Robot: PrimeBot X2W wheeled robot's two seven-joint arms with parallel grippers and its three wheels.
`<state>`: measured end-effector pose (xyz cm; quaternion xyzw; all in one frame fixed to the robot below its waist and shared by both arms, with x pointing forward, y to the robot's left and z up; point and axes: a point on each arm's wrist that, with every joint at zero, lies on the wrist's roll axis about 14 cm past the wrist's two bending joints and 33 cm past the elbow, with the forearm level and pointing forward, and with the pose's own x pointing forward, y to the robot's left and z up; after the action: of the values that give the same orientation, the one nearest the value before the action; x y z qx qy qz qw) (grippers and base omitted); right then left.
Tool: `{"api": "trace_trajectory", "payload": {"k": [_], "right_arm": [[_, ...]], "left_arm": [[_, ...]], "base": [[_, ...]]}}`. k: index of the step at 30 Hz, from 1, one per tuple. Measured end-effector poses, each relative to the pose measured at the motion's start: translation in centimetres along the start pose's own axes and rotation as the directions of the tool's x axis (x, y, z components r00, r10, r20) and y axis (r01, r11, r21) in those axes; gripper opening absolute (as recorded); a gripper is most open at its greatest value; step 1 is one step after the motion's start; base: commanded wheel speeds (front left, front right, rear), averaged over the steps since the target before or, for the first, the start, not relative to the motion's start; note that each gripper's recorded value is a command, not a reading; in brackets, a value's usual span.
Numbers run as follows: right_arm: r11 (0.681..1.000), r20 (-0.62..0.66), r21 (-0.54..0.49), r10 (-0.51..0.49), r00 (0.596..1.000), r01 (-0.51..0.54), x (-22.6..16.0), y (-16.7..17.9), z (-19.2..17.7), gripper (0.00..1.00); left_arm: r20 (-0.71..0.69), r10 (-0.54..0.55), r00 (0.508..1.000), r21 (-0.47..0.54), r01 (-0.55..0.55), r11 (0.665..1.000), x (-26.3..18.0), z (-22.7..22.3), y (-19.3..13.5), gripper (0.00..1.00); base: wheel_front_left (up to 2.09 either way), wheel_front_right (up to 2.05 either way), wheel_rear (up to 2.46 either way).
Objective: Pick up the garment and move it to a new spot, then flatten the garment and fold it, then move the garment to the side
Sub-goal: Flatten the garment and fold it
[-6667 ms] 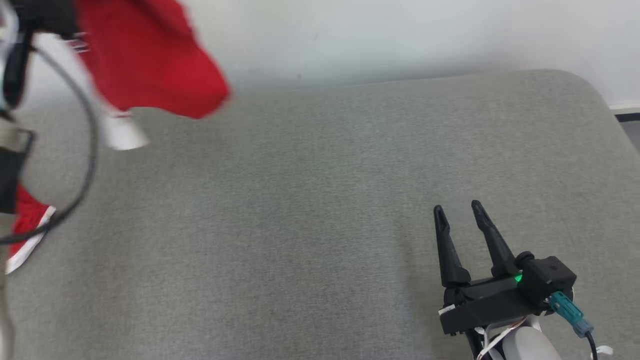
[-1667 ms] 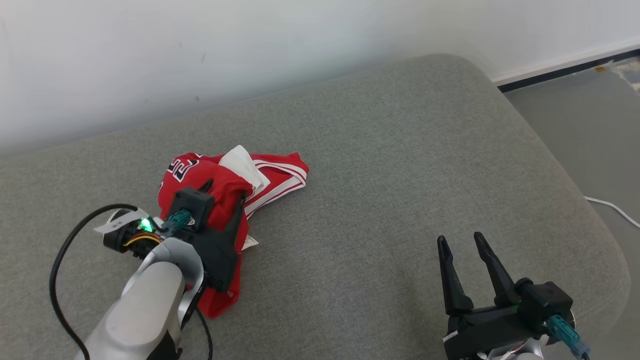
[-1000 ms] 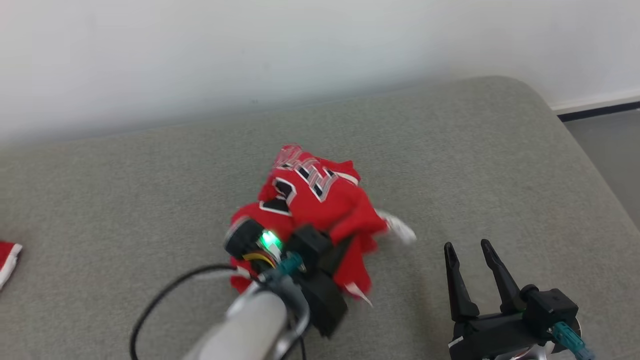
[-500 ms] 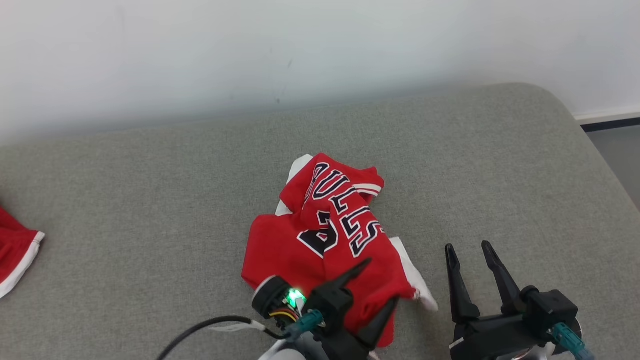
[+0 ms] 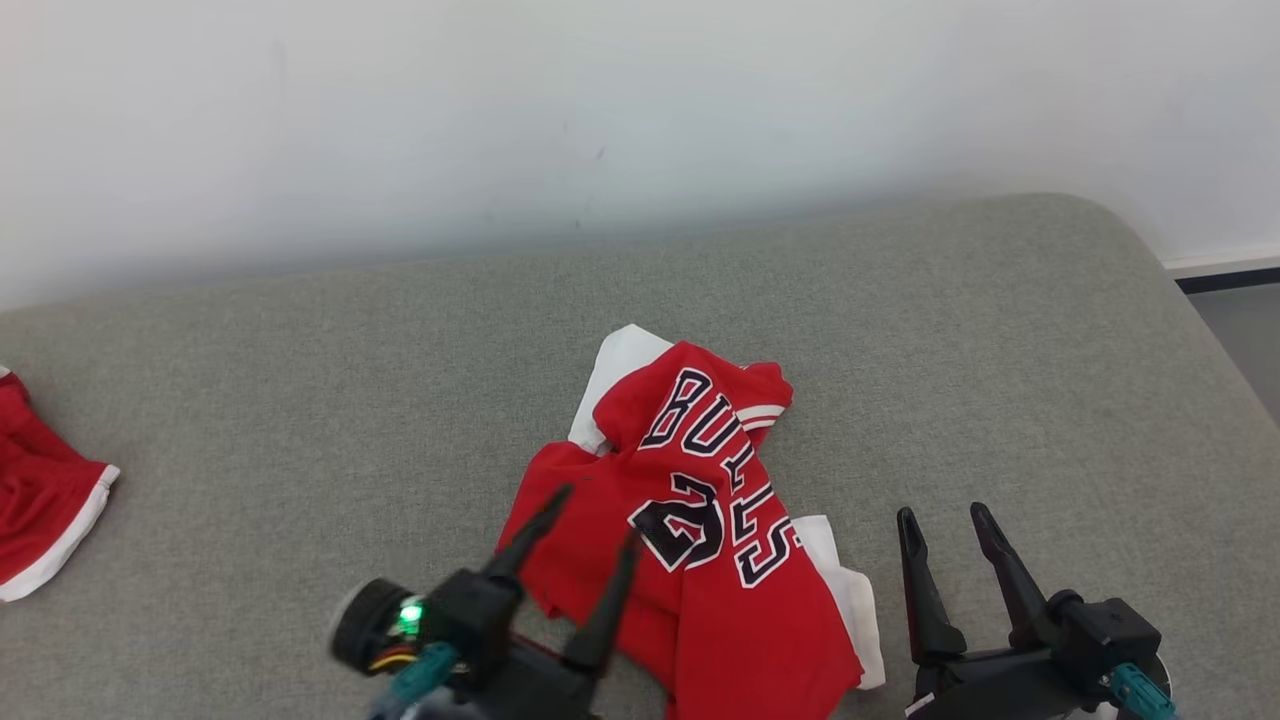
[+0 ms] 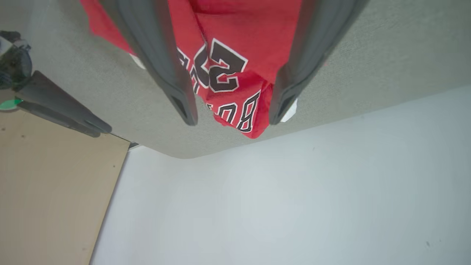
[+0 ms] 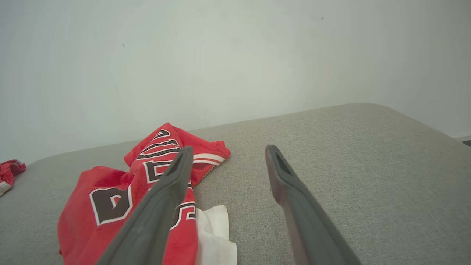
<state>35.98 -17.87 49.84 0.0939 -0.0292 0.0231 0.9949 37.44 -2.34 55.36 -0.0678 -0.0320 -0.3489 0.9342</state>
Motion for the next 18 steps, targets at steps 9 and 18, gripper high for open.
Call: {"api": "trace_trajectory", "payload": {"k": [9,18], "right_arm": [[1.000,-0.005,-0.006,-0.008,1.000,0.008,0.5,-0.3,-0.1,1.00],[0.999,-0.006,-0.018,-0.041,0.999,0.041,0.5,-1.5,-0.1,1.00]], "left_arm": [[-0.139,0.192,0.972,0.013,-0.192,0.981,-2.8,-4.8,6.3,1.00],[-0.320,0.193,0.928,-0.029,-0.213,0.977,-3.6,-11.4,7.2,1.00]], "base": [[0.00,0.00,0.00],[0.00,0.00,0.00]]}}
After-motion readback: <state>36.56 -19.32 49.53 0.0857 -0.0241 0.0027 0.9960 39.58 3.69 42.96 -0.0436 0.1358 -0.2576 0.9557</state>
